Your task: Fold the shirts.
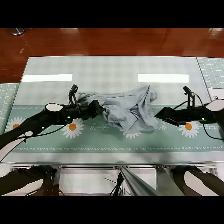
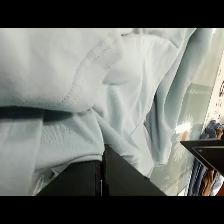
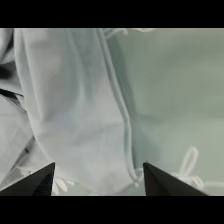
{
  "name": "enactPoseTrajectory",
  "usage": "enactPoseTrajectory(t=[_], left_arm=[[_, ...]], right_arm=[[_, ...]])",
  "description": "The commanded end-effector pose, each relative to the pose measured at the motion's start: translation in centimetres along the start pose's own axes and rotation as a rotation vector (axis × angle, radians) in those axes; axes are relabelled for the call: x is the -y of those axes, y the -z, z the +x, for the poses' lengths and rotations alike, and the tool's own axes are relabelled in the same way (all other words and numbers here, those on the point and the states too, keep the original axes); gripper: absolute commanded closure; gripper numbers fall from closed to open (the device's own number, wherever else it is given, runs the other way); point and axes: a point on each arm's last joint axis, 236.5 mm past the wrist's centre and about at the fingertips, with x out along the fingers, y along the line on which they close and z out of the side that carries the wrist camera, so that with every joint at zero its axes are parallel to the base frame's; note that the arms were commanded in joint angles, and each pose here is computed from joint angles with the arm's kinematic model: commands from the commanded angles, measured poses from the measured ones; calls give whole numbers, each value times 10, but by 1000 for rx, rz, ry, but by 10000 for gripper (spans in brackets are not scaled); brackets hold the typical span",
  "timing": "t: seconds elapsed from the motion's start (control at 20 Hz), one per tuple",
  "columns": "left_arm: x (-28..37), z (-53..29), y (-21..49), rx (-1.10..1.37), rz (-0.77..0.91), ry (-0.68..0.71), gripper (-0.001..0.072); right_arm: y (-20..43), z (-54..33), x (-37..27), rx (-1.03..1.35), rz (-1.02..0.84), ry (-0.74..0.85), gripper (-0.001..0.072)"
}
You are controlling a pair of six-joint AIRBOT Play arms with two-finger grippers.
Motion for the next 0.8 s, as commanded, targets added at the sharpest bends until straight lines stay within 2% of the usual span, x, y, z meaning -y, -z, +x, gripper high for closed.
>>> enactPoseTrajectory(t=[0.0,0.3,0.65,0.75], left_arm=[[4,0,6,-30,17,11,685],[5,0,8,-36,17,14,685],[4,0,7,-34,17,13,685],[4,0,7,-34,17,13,685]], right_arm=[[-5,32,-13,-91,-32,-20,88],[-32,51,-19,-120,-51,-27,88],[-37,61,-33,-124,-1,-108,89],[-35,65,-33,-135,14,-117,124]])
